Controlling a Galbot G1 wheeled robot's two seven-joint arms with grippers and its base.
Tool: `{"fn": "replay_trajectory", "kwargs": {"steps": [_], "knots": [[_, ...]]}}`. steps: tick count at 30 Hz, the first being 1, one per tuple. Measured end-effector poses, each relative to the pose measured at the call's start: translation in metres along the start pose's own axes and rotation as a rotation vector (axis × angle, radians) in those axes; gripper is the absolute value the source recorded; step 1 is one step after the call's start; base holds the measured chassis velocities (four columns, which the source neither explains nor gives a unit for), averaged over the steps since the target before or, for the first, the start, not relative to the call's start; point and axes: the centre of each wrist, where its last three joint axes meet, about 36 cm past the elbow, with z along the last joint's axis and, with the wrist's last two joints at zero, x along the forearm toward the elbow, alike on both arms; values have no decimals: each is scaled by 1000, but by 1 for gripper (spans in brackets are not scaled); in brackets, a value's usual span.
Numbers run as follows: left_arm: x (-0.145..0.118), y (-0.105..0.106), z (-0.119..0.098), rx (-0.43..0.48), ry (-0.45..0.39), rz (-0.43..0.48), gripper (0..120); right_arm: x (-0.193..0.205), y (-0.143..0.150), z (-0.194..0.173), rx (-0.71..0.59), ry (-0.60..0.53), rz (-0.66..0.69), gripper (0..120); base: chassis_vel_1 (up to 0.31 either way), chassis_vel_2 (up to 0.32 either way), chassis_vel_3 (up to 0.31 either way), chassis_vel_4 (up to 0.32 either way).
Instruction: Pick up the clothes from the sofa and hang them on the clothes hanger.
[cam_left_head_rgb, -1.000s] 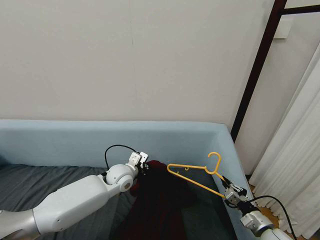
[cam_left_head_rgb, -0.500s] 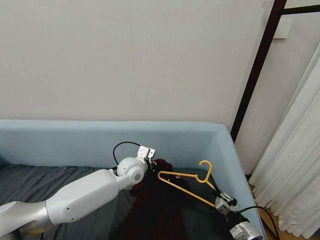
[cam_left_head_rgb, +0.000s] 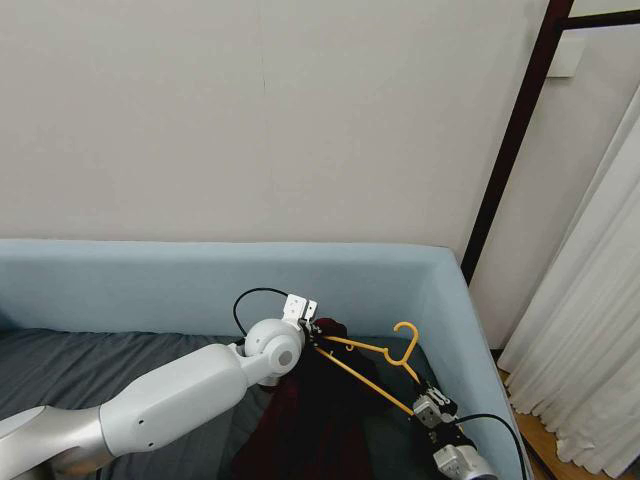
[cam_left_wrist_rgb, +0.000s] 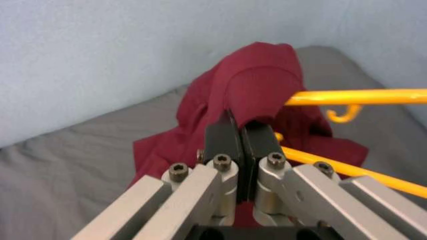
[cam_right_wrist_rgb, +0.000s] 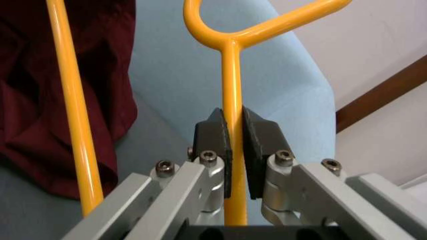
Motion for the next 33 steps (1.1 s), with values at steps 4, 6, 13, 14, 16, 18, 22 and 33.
{"fn": "replay_trajectory", "kwargs": {"steps": [4,6,13,14,16,18,22,33], "knots": [[1,-2,-1,1,-1,-1,0,0,6,-3,-15,10,4,5,0,0,0,0],[1,-3,-1,2,-1,-2,0,-1,8,-4,-20,13,6,5,0,0,0,0],[3,-9,0,13,4,-4,0,-1,16,-9,-37,32,16,5,0,0,0,0],[3,-9,0,13,4,-4,0,-1,16,-9,-37,32,16,5,0,0,0,0],[4,-12,1,17,6,-5,0,-2,18,-11,-39,40,24,5,0,0,0,0],[4,-15,2,22,7,-7,0,-5,20,-14,-39,50,34,5,0,0,0,0],[8,-28,4,38,6,-2,0,-15,24,-20,-36,76,63,5,0,0,0,0],[10,-47,-8,13,-27,36,0,-38,21,-12,119,-34,66,5,0,0,0,0]]}}
